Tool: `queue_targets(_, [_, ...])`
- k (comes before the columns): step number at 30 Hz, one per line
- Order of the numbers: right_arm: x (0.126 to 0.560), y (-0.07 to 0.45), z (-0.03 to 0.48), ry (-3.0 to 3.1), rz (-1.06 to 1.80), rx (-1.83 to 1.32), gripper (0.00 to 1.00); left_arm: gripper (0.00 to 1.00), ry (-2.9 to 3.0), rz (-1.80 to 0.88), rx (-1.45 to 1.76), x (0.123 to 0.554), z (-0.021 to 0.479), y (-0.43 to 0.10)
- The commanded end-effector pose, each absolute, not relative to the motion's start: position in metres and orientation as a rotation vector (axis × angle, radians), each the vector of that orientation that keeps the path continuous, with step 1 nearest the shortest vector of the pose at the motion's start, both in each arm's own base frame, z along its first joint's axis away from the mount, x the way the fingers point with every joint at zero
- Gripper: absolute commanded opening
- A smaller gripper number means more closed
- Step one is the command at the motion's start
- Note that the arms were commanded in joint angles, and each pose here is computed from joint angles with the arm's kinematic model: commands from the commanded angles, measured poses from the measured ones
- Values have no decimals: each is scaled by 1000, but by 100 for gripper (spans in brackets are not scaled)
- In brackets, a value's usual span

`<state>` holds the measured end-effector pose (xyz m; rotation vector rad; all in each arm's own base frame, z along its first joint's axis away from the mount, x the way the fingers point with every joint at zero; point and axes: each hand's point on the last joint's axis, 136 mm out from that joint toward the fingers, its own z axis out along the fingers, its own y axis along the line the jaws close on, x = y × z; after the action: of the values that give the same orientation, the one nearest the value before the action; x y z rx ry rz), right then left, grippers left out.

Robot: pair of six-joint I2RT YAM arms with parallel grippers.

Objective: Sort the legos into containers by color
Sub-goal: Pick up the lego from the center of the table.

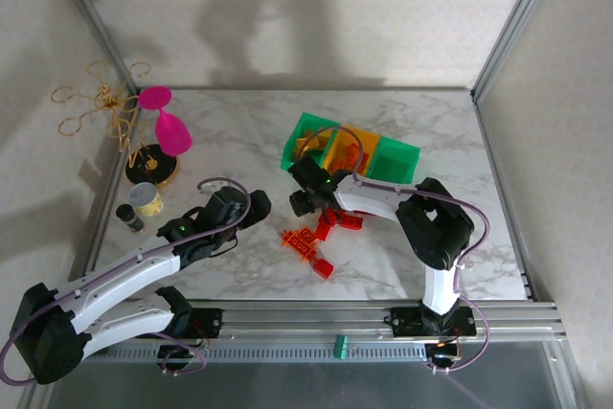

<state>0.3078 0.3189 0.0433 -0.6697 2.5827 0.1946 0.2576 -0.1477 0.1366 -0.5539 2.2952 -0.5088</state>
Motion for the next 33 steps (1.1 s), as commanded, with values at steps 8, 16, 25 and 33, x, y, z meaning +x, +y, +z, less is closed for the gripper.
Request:
queue_targets(8, [312, 318, 21, 2592, 74, -714, 51, 100, 2286, -439, -581, 260, 134, -140])
queue_targets(16, [310, 323, 34, 2574, 127, -703, 36, 100, 2291, -447, -574, 262, 135, -144])
queue_targets(25, [311, 327, 62, 2528, 197, -674, 30, 100, 2277, -467, -578, 260, 142, -143])
queue_targets(33, [331, 305, 119, 2461, 302, -532, 31, 100, 2259, -524, -518, 270, 160, -158])
